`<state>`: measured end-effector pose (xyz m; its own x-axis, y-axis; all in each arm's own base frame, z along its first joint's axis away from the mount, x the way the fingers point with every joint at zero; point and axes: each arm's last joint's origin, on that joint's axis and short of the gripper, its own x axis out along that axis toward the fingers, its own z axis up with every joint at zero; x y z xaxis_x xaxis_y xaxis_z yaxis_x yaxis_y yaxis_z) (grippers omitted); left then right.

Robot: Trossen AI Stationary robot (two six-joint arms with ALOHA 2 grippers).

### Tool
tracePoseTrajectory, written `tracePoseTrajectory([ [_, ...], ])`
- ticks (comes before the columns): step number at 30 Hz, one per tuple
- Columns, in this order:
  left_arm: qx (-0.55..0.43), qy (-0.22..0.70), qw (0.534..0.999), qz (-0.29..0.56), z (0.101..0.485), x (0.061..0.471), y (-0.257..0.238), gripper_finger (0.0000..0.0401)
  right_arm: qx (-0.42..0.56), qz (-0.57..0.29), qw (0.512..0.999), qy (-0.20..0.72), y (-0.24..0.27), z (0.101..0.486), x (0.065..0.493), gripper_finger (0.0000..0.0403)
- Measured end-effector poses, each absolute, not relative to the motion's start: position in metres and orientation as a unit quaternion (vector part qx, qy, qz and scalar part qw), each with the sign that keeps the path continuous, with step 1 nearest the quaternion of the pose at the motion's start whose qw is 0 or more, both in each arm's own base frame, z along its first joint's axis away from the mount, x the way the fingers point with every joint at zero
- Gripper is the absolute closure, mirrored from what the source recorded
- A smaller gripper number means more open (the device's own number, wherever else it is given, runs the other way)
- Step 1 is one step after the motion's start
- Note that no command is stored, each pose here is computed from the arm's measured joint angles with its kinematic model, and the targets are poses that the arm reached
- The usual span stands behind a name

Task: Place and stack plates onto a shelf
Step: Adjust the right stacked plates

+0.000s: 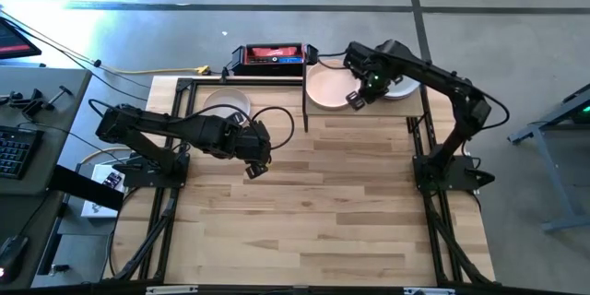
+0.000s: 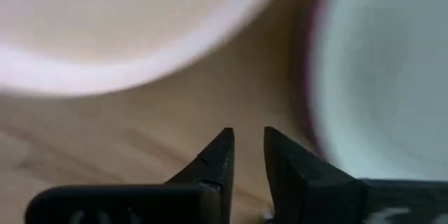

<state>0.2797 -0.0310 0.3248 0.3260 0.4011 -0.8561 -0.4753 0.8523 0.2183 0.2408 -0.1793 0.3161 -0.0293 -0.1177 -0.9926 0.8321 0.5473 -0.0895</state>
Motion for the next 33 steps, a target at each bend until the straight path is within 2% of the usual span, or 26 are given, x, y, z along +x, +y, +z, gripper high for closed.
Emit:
tracePoseTrajectory([
  [10, -0.036, 0.514, 0.814, 0.270, 0.325, 0.280, -0.031, 0.0295, 0.272, -0.351, 0.682, 0.581, -0.157, 0.326, 0.255, 0.0378],
  [21, -0.035, 0.516, 0.809, 0.280, 0.325, 0.279, -0.026, 0.0295, 0.263, -0.343, 0.742, 0.512, -0.156, 0.331, 0.275, 0.0379],
  [33, -0.036, 0.516, 0.808, 0.282, 0.325, 0.279, -0.025, 0.0295, 0.276, -0.357, 0.723, 0.524, -0.164, 0.327, 0.269, 0.0379],
])
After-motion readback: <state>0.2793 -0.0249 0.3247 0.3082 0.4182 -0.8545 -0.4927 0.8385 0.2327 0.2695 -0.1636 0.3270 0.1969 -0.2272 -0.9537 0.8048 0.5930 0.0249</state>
